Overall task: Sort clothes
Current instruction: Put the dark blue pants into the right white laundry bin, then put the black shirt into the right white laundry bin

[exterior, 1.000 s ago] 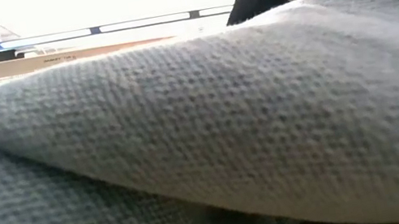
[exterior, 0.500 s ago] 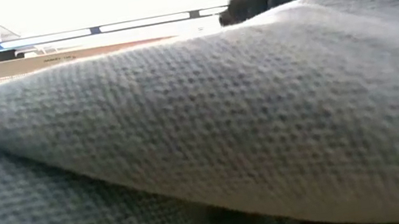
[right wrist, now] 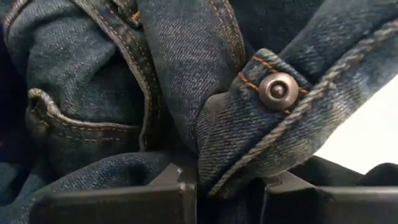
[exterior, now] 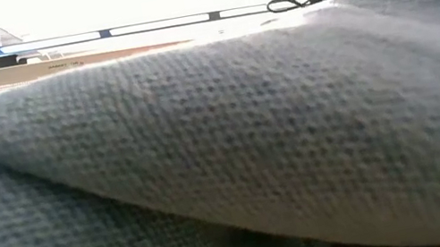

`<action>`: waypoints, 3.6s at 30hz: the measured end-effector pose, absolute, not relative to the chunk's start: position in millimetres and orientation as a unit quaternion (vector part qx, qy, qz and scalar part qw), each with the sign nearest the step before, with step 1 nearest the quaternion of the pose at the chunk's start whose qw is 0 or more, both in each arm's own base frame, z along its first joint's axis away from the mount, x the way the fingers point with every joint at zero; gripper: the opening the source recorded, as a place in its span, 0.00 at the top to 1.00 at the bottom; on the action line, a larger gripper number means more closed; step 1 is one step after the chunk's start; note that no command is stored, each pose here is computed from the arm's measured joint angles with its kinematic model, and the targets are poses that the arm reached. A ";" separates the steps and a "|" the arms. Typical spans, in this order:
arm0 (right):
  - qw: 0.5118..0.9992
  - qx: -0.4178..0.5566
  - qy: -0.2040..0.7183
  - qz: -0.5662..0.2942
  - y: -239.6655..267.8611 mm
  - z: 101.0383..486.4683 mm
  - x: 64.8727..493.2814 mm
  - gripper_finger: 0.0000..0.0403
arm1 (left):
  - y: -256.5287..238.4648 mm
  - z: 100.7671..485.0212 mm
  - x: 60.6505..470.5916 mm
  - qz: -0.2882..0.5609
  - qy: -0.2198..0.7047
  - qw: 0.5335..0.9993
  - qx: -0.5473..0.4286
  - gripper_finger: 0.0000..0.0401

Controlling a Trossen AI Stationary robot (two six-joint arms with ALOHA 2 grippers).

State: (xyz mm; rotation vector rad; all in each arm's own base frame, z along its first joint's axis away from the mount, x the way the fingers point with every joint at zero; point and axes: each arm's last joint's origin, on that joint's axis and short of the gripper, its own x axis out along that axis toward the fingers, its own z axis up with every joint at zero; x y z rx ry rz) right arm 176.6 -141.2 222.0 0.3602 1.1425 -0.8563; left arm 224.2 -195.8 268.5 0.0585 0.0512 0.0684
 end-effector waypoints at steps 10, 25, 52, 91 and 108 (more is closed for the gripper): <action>0.769 0.157 0.484 -0.388 -153.0 223.9 179.6 0.76 | -195.3 268.5 224.3 0.041 0.026 0.998 0.029 1.00; 0.732 0.175 0.417 -0.510 -142.1 383.5 165.8 0.43 | -195.2 268.4 224.2 0.043 0.026 0.999 0.021 1.00; 0.818 0.260 0.375 -0.349 -161.3 187.1 174.6 0.86 | -195.1 266.4 224.1 0.044 0.033 0.998 0.025 1.00; 0.967 -0.031 0.171 -0.185 107.0 329.2 214.2 0.61 | -197.3 256.4 219.9 0.042 0.069 0.997 -0.005 1.00; 0.946 -0.006 0.325 -0.021 189.1 207.2 278.0 0.59 | -196.5 257.9 221.1 0.044 0.063 0.997 -0.016 1.00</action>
